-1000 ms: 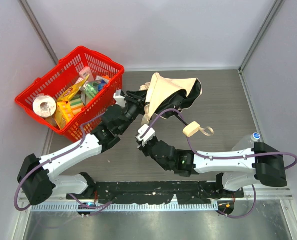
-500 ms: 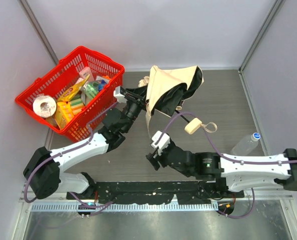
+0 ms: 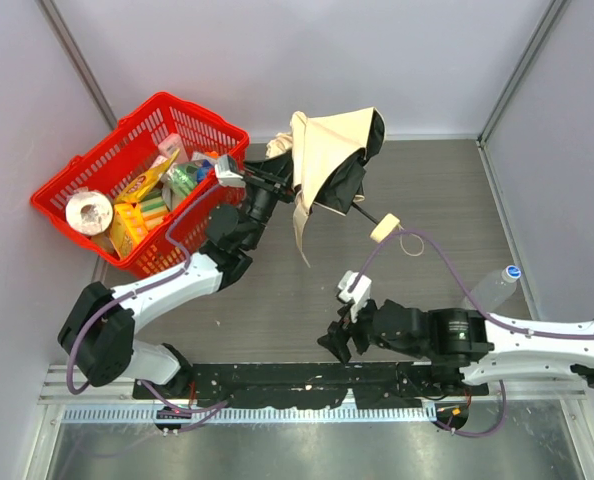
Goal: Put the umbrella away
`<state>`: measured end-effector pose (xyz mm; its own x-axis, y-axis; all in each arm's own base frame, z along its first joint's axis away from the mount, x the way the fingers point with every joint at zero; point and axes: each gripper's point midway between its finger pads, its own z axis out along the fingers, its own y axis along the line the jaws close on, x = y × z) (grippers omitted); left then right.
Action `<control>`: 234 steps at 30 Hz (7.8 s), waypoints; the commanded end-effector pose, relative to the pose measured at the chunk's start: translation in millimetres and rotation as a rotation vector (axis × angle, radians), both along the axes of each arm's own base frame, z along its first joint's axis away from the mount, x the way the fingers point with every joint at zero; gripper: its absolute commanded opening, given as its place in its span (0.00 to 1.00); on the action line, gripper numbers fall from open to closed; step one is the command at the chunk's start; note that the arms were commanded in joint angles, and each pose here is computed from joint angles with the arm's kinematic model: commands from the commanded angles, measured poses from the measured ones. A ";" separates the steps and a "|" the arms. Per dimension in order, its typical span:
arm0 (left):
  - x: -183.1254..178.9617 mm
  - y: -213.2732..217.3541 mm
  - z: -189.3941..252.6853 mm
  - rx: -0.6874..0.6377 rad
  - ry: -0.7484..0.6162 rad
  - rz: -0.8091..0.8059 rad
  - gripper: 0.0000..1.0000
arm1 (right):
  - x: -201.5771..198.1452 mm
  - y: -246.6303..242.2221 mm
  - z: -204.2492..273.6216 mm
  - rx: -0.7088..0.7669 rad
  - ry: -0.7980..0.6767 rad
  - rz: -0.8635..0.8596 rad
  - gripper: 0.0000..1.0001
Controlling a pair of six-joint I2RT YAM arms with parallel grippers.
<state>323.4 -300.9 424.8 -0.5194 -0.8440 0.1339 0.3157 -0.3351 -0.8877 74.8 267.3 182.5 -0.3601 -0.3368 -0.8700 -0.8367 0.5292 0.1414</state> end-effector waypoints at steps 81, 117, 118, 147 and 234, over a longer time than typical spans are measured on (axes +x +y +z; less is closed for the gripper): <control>-97.9 -7.0 -57.0 0.454 -0.350 -0.144 0.00 | 119.0 73.3 136.4 0.288 0.219 0.031 0.66; -116.8 -21.9 -92.8 0.384 -0.245 -0.253 0.10 | 131.9 75.9 62.5 0.121 0.080 0.035 0.01; -114.5 -20.7 -101.7 0.414 -0.219 -0.244 0.18 | 131.3 73.7 63.0 0.115 0.069 0.042 0.01; -144.2 91.4 -183.9 0.926 0.066 -0.051 1.00 | 168.5 37.3 13.3 0.046 0.156 0.046 0.01; -86.5 52.1 -425.1 0.992 0.565 -0.132 0.00 | 160.8 41.4 -60.5 -0.225 0.107 -0.085 0.75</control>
